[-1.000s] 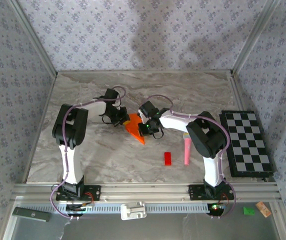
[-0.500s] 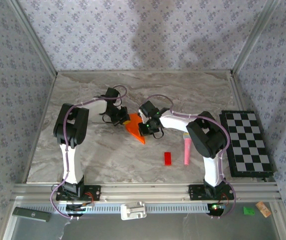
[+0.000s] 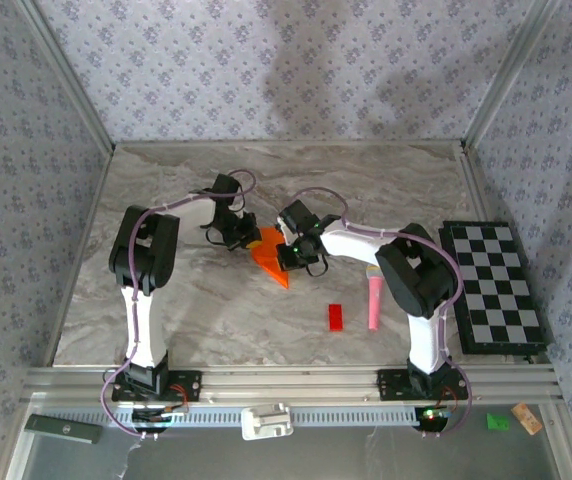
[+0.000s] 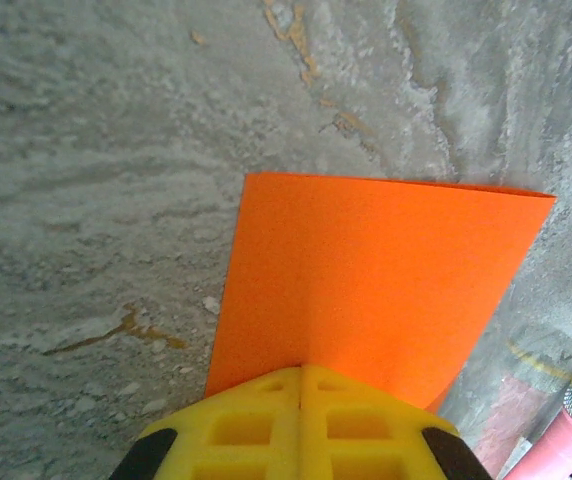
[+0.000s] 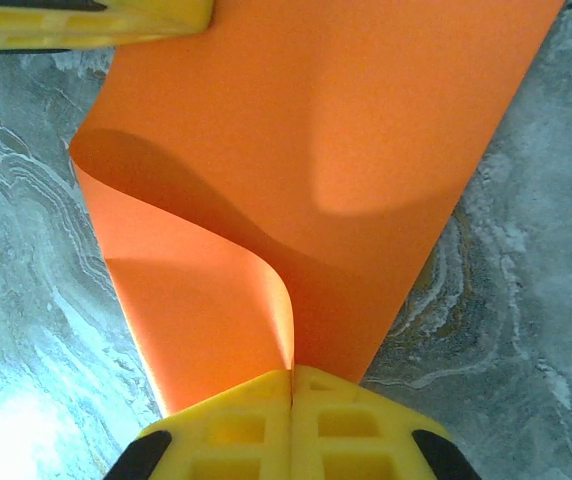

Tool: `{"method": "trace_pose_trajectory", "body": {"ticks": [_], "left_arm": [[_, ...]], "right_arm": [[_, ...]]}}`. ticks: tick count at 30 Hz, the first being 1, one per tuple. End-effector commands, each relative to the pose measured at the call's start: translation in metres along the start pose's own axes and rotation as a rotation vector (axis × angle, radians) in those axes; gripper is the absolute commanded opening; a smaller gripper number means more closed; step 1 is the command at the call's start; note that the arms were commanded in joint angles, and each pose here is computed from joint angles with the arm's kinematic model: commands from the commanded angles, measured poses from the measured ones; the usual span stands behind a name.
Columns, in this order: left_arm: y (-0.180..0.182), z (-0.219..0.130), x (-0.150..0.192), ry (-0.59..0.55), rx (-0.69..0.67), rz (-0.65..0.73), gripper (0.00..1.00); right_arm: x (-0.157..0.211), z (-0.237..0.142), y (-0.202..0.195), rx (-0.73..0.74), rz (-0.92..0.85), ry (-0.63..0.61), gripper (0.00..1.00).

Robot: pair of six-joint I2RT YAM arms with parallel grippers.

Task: Fold a paper plane with a square sheet of paper (pick it up from the middle)
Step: Third fold the triangle at the center of the table.

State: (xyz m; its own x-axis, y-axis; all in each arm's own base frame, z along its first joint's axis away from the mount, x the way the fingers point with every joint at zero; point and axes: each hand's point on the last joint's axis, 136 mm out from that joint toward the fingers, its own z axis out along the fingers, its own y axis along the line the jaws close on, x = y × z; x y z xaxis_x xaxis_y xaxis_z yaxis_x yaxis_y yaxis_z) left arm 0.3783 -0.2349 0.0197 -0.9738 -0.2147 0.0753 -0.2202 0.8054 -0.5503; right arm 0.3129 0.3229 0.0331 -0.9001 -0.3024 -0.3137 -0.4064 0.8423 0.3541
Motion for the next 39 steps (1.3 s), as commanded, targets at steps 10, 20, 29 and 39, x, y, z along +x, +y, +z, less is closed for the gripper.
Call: {"method": "trace_pose_trajectory", "body": {"ticks": [10,20,29,39], "left_arm": [[0.038,0.026,0.019,0.071,-0.143,-0.029,0.0],[0.036,0.024,0.018,0.069,-0.138,-0.026,0.0],[0.003,-0.005,0.001,0.002,-0.072,0.008,0.01],[-0.05,-0.07,-0.005,-0.173,0.108,0.003,0.23]], "right_arm": [[-0.003,-0.004,-0.007,0.039,0.009,0.0,0.0],[0.003,0.004,-0.012,0.056,0.02,0.027,0.0],[0.013,0.01,-0.019,0.076,0.03,0.065,0.0],[0.015,0.015,-0.02,0.076,0.037,0.08,0.0]]}}
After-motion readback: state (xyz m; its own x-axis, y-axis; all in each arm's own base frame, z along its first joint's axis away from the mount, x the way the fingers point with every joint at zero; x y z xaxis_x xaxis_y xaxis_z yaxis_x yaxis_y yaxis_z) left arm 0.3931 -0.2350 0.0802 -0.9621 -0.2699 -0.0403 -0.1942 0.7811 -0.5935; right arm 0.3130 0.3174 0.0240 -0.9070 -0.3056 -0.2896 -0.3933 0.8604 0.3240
